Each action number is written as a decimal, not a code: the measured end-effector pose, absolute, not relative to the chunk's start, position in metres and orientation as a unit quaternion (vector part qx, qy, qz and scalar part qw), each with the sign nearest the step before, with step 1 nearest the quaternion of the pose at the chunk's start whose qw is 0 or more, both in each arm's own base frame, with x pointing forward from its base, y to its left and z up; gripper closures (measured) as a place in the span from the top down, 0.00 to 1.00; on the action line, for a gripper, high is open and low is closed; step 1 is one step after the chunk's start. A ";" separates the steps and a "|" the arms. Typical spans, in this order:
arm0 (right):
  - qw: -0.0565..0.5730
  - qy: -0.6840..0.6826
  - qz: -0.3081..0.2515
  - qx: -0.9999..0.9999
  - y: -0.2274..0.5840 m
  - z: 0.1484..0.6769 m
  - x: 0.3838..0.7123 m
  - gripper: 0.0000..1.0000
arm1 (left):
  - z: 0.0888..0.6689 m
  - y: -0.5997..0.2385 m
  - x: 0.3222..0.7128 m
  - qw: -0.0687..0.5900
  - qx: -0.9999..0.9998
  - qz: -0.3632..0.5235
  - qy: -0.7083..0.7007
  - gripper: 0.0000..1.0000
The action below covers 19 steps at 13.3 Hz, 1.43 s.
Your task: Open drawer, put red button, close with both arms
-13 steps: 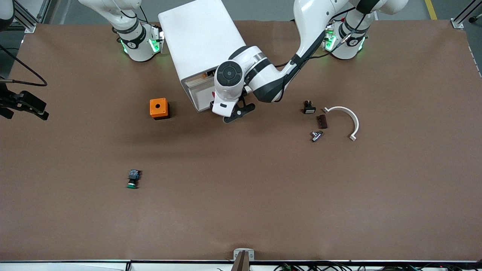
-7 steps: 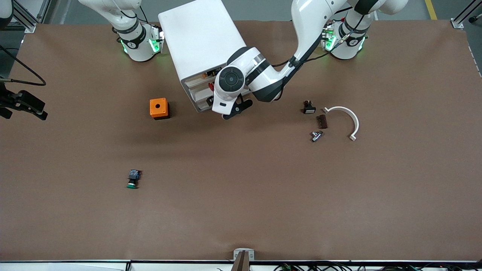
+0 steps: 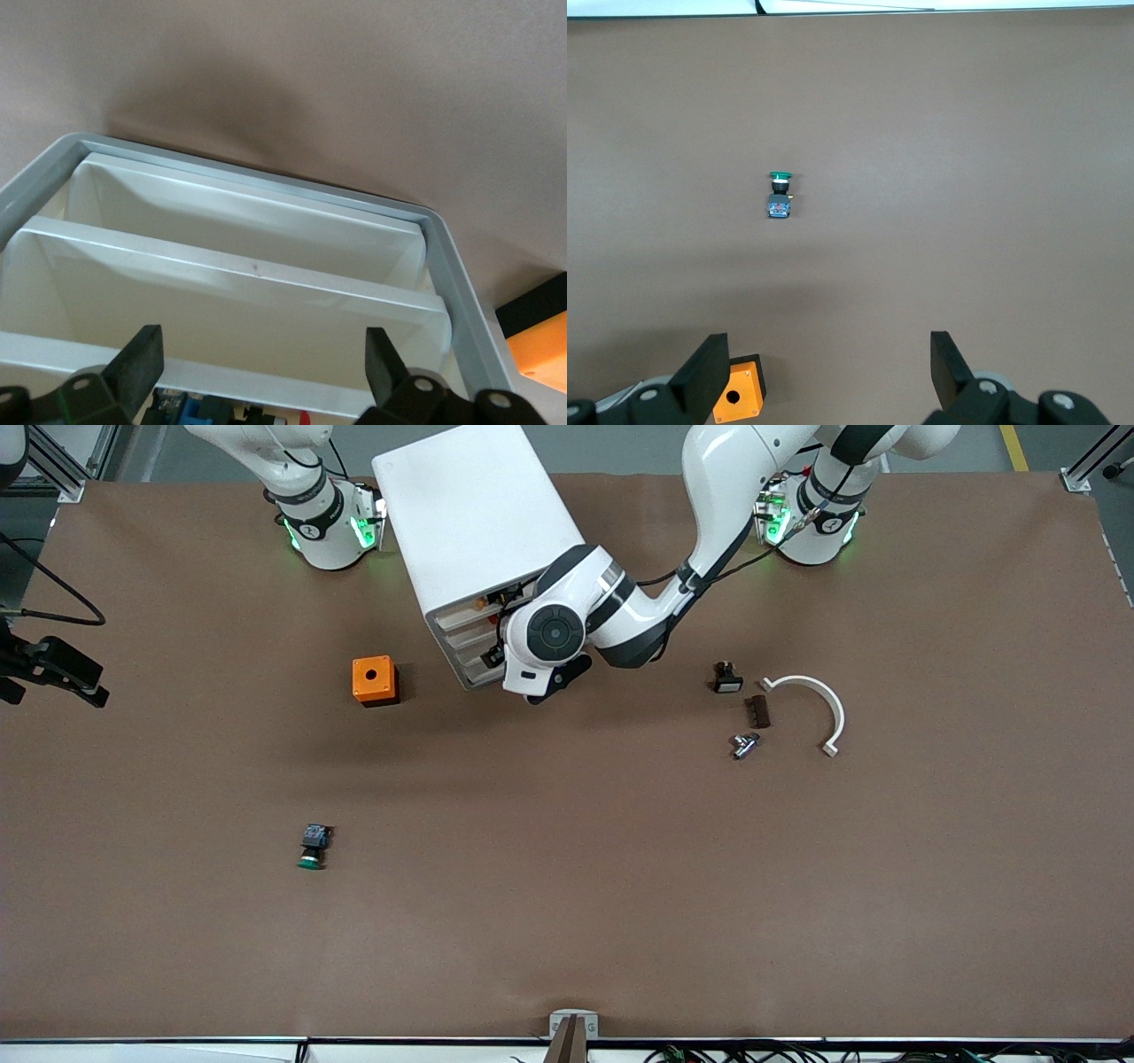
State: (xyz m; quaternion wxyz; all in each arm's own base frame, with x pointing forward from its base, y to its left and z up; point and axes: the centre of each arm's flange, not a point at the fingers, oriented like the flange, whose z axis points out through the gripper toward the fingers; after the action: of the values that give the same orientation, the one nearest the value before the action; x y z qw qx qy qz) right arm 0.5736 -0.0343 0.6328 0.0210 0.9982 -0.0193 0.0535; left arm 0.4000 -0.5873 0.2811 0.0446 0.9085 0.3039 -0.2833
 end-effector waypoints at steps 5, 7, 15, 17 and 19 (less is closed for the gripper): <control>0.021 -0.019 0.049 0.998 -0.034 0.632 0.573 1.00 | 0.282 -0.582 0.410 0.050 0.905 -0.285 0.314 1.00; 0.021 -0.019 0.046 0.999 -0.034 0.632 0.572 1.00 | 0.289 -0.569 0.432 0.056 0.908 -0.265 0.320 1.00; 0.021 -0.019 0.048 0.998 -0.033 0.636 0.569 1.00 | 0.432 -0.425 0.560 0.111 0.954 -0.135 0.245 1.00; 0.021 -0.019 0.048 0.998 -0.033 0.635 0.569 1.00 | 0.474 -0.365 0.565 0.086 0.972 -0.145 0.164 1.00; 0.021 -0.019 0.047 0.998 -0.033 0.635 0.569 1.00 | 0.513 -0.308 0.566 0.066 0.981 -0.145 0.112 1.00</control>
State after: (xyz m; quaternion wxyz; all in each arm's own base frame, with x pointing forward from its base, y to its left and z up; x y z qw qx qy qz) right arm 0.5688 -0.0330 0.6351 0.0210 0.9985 -0.0188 0.0472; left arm 0.5659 -0.3082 0.5131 0.0662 0.9808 0.1121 -0.1450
